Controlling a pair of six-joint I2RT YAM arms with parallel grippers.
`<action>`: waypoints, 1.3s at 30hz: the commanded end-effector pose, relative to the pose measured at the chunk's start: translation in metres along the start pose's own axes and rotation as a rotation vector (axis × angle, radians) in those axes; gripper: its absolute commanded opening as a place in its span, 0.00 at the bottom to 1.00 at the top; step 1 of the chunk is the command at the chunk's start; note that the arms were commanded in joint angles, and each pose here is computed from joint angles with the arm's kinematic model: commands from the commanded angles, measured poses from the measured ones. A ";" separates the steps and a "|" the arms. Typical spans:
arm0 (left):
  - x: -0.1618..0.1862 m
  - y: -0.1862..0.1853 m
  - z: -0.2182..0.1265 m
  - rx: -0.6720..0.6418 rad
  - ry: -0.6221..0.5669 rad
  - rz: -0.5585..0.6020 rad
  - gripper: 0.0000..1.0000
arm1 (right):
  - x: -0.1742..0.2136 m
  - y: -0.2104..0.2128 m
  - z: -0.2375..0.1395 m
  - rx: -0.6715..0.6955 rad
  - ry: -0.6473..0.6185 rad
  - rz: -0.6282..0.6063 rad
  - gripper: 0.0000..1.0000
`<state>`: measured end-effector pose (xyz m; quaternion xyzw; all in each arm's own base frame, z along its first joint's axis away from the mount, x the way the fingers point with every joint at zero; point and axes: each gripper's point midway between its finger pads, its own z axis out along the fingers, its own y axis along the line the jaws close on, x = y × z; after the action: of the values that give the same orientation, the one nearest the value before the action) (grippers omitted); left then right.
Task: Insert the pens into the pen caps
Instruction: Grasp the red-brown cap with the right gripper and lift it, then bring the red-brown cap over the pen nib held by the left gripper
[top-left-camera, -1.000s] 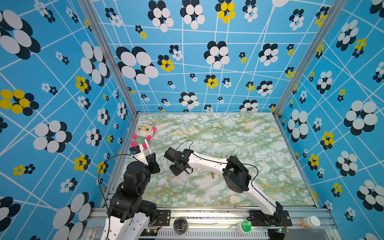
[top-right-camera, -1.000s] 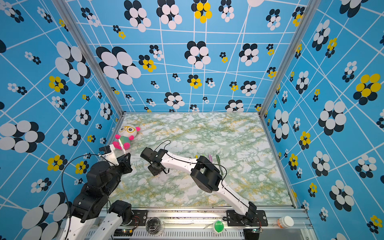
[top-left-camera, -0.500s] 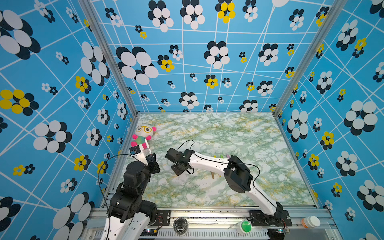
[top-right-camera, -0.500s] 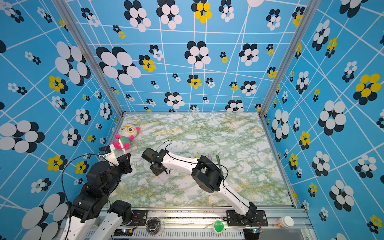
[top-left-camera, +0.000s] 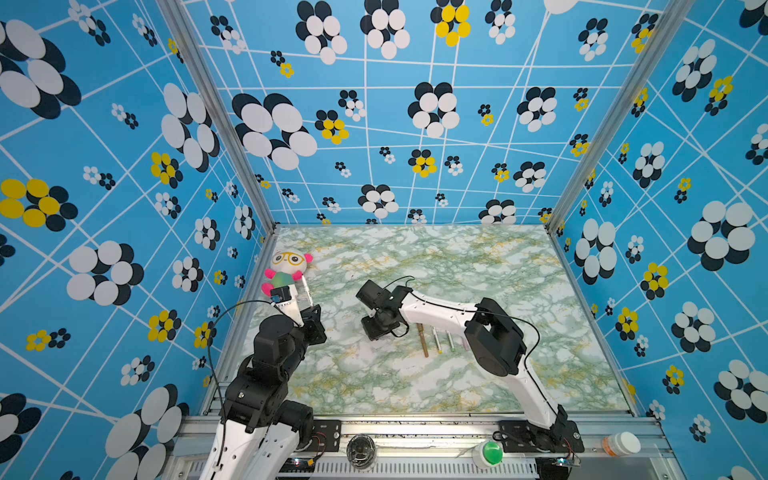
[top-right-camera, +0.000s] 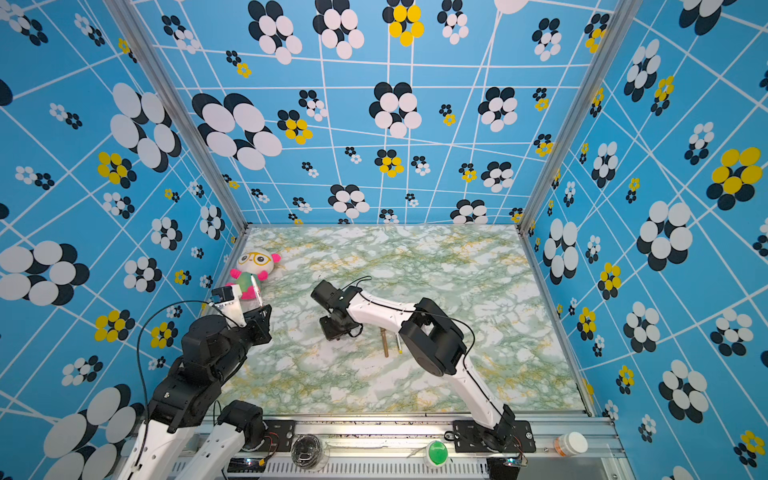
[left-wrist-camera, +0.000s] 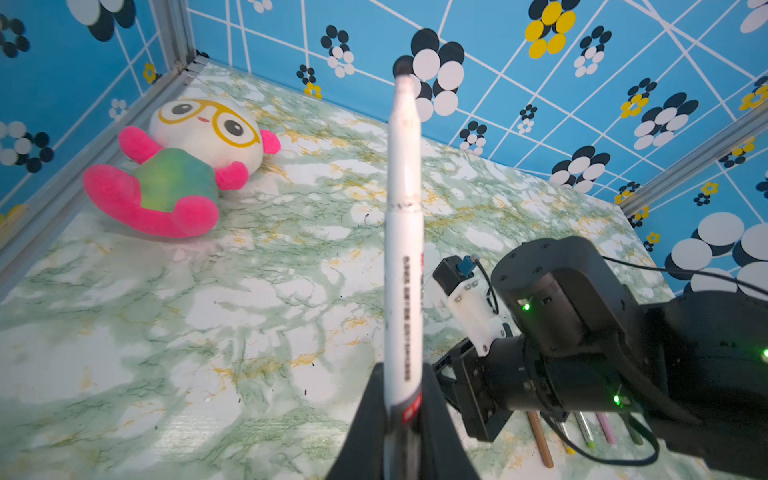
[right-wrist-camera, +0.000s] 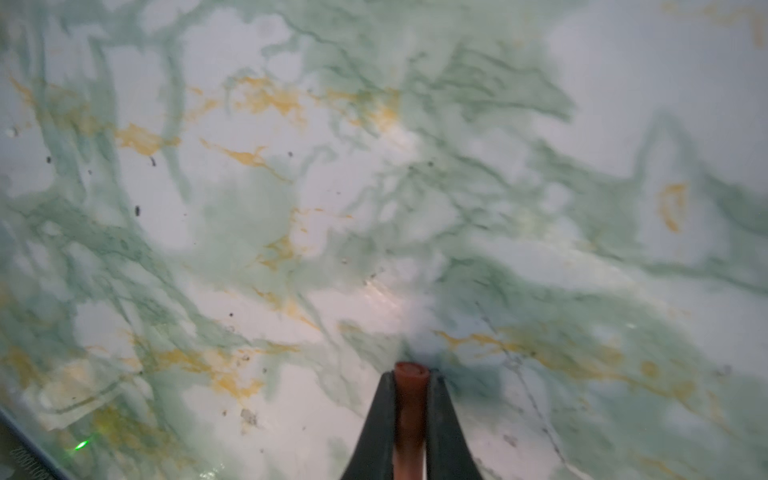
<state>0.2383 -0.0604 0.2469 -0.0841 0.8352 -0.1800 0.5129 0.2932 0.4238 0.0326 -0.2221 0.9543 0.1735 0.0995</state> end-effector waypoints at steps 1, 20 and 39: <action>-0.002 -0.026 0.007 0.128 0.040 0.017 0.00 | -0.039 0.016 -0.062 -0.183 -0.133 0.133 0.00; 0.050 -0.126 0.025 0.638 0.308 0.066 0.00 | -0.105 0.003 -0.243 -0.587 -0.518 0.365 0.00; 0.058 -0.129 0.033 0.625 0.337 0.071 0.00 | -0.105 0.039 -0.259 -0.727 -0.505 0.343 0.00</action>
<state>0.2348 -0.2036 0.2362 0.1326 0.8178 -0.4204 0.3700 0.3477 0.3967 0.2937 -0.0198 0.8143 0.5397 0.2124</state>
